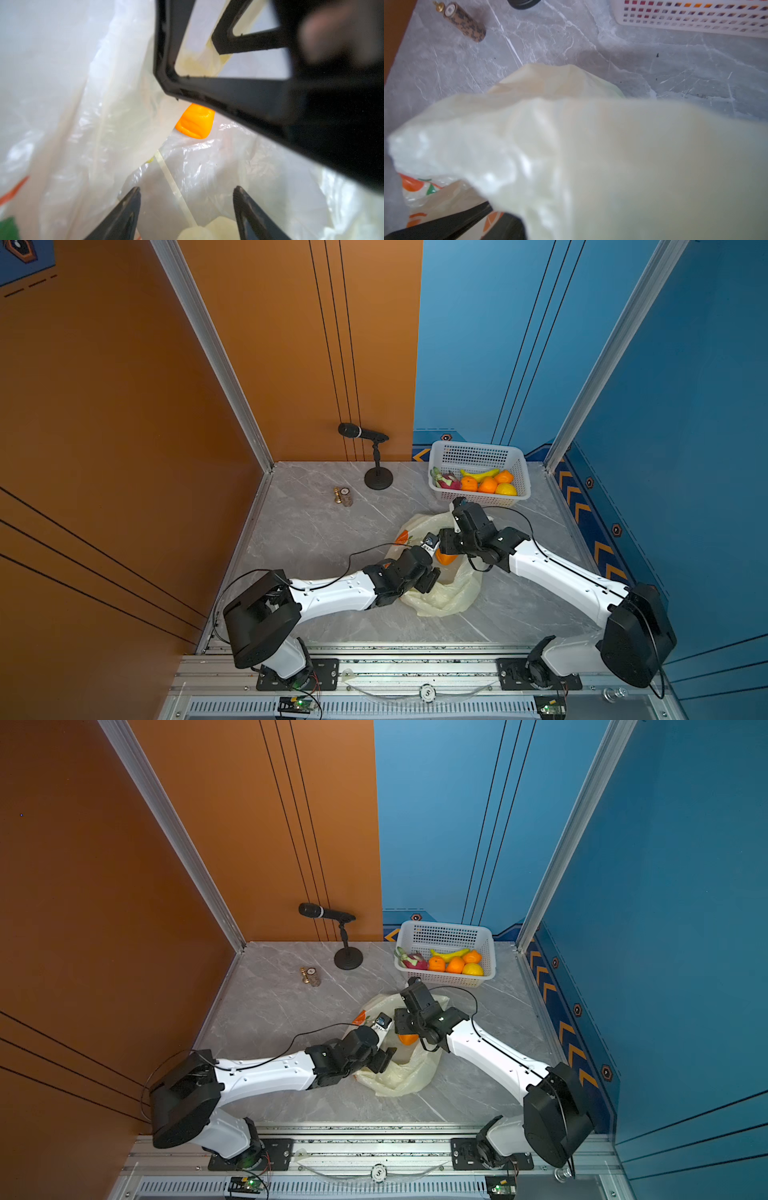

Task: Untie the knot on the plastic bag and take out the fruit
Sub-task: 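Hold the bag open with the right gripper while the left gripper grasps an orange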

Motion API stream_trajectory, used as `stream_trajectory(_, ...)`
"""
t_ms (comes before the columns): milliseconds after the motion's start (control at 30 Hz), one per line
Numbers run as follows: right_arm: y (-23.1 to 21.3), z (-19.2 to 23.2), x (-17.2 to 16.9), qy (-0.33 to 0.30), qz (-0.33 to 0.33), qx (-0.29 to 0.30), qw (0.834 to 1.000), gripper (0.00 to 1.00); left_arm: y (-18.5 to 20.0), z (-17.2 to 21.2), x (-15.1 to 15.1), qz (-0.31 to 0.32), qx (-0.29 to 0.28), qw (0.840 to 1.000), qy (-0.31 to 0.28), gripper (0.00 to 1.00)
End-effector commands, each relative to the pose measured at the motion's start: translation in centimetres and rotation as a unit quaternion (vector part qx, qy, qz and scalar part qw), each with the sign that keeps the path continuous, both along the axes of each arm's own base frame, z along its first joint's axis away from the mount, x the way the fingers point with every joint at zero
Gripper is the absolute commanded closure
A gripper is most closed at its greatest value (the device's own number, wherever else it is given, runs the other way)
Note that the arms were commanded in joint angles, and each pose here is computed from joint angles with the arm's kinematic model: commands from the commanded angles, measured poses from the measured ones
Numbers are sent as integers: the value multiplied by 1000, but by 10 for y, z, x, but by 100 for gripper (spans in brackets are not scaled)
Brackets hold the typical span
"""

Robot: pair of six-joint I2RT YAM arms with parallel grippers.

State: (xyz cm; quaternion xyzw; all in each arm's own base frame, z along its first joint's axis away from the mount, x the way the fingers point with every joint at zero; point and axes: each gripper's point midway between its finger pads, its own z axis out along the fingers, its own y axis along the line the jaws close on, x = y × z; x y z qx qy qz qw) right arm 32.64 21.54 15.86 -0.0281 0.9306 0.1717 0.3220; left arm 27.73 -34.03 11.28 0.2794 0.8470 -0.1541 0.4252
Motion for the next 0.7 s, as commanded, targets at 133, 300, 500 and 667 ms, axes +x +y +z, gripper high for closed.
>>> stream_trajectory(133,21,31,32,-14,-22,128,991,56,-36,10,40,-30,-75,996,-45,15)
stream_trajectory(300,22,28,40,1,-37,152,988,58,-51,-7,58,-34,-85,995,-41,4)
stream_trajectory(500,20,21,42,14,-48,161,986,59,-78,-24,74,-72,-73,994,-46,0)
stream_trajectory(667,10,14,44,27,-65,171,983,58,-89,-60,81,-98,-64,993,2,3)
